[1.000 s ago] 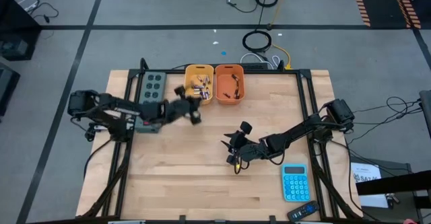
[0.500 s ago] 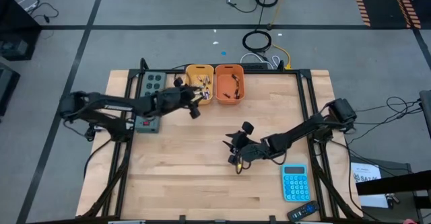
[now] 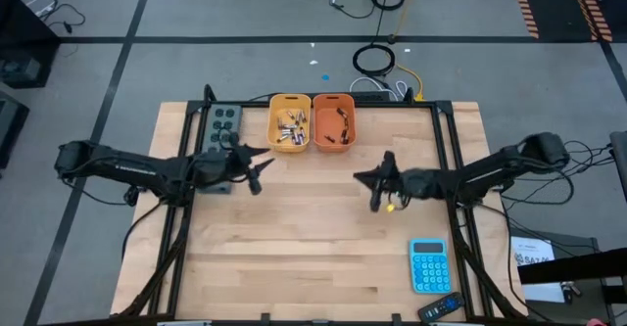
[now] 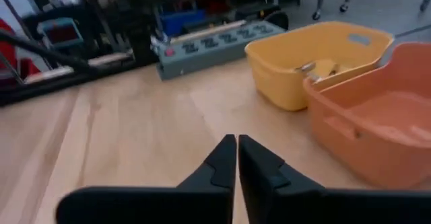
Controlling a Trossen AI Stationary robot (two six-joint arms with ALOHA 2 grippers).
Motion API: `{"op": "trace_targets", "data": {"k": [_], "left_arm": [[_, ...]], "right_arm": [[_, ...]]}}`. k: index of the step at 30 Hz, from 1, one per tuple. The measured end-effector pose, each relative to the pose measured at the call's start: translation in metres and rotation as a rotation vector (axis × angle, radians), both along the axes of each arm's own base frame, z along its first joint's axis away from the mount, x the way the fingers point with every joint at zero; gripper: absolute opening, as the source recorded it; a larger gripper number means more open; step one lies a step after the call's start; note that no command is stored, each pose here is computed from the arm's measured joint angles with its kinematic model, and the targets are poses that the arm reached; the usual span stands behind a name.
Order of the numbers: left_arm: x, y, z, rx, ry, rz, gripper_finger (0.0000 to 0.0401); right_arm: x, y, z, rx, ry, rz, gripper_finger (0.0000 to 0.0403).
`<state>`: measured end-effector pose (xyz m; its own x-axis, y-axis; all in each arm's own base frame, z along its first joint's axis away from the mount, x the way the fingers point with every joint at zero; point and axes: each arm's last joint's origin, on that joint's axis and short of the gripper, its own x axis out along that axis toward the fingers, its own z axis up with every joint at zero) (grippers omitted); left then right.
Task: Sort batteries
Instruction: Return to home position
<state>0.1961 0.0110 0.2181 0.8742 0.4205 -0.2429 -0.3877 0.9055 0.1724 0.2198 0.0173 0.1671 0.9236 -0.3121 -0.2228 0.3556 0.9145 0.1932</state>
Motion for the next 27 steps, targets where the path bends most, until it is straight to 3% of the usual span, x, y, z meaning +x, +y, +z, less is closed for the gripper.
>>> {"op": "trace_targets", "data": {"k": [5,10,14,22,27], "left_arm": [[-0.026,0.002,-0.016,-0.033,-0.047,0.079,0.013],[-0.045,0.004,-0.013,-0.055,-0.15,0.159,0.0098],[-0.057,0.005,-0.014,-0.061,-0.205,0.182,0.007],[-0.069,0.007,-0.012,-0.049,-0.256,0.263,0.001],[-0.074,0.007,-0.014,-0.089,-0.262,0.271,0.0009]], "right_arm": [[-0.023,-0.037,-0.002,-0.006,-0.03,-0.012,0.0003],[-0.057,-0.06,-0.001,-0.013,-0.125,-0.065,0.0001],[-0.084,-0.065,-0.008,-0.003,-0.204,-0.095,0.0],[-0.101,-0.067,0.011,-0.079,-0.314,-0.086,0.0],[-0.111,-0.068,0.013,-0.104,-0.31,-0.081,0.0]]}}
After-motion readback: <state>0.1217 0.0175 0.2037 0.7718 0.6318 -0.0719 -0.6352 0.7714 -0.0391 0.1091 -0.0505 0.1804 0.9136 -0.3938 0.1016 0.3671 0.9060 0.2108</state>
